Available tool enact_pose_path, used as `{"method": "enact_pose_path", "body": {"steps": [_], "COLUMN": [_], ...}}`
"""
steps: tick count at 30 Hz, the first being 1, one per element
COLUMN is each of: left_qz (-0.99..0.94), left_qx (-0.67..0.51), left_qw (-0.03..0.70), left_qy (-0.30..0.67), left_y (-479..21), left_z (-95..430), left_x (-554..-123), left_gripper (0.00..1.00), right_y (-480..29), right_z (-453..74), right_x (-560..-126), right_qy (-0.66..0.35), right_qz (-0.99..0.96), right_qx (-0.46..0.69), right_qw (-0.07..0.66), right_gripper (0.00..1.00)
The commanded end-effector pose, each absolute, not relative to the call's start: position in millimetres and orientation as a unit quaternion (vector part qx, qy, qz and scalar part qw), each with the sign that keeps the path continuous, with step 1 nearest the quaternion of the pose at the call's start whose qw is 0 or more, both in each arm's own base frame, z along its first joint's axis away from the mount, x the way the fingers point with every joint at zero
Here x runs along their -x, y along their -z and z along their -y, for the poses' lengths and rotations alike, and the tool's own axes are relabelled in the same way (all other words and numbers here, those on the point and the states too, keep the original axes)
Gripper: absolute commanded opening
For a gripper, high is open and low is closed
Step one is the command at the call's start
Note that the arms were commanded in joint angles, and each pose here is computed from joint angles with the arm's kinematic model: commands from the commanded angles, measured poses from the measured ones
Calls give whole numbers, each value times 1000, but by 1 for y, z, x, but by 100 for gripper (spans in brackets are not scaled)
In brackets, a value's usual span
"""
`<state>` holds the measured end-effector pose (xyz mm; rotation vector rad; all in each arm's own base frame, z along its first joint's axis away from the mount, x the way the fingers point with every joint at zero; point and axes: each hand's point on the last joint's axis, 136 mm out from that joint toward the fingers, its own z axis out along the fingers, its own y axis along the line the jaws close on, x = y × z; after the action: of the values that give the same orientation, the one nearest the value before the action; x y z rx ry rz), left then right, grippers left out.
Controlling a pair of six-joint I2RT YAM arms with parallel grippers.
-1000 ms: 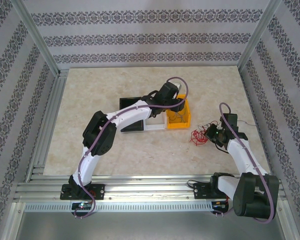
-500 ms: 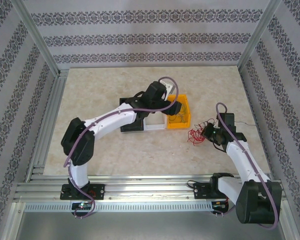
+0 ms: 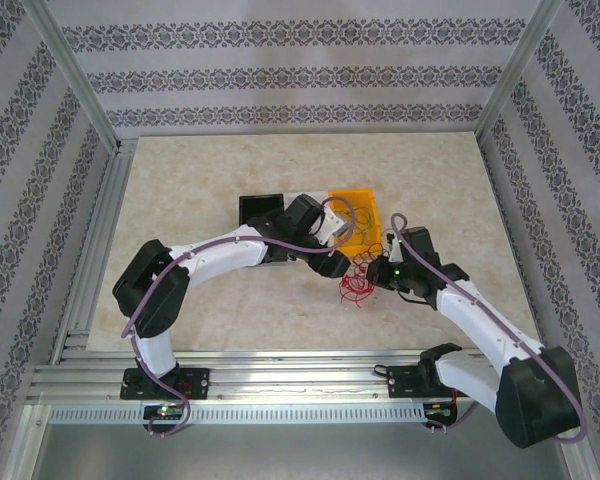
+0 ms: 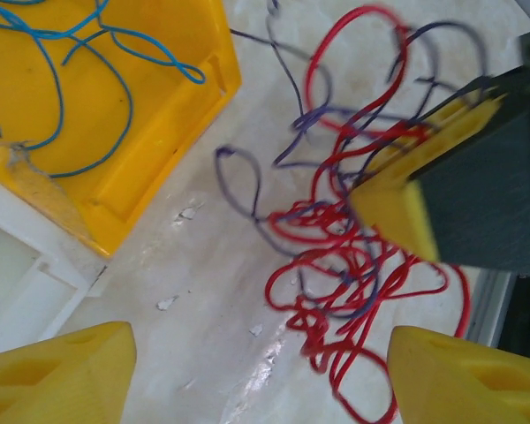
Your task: Untangle the cables
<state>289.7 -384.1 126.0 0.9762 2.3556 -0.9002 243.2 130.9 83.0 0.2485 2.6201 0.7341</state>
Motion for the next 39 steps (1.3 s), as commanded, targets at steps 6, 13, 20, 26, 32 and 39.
{"method": "enact_pose_path", "body": {"steps": [6, 13, 20, 26, 32, 39], "left_qz": [-830, -822, -829, -828, -834, -811], "left_qx": [-391, -396, -385, -379, -370, -287], "left_qw": [193, 178, 218, 236, 236, 297], "left_qy": [347, 370, 342, 340, 336, 414], "left_y": [-128, -127, -118, -119, -124, -197], "left_z": [392, 400, 406, 412, 408, 391], "left_x": [-273, -267, -292, -303, -305, -320], "left_gripper": [60, 61, 60, 35, 0, 0], "right_y": [-86, -85, -86, -86, -73, -47], "right_z": [-143, -152, -158, -156, -131, -89], "right_x": [-256, -257, -254, -253, -254, -245], "right_qy": [-276, -293, -311, -315, -286, -235], "right_qz": [-936, -935, -932, -931, -935, -933], "right_qx": [-90, -83, -77, -80, -134, -229], "right_qw": [200, 181, 168, 167, 162, 149], "right_gripper": [2, 2, 1, 1, 2, 6]}}
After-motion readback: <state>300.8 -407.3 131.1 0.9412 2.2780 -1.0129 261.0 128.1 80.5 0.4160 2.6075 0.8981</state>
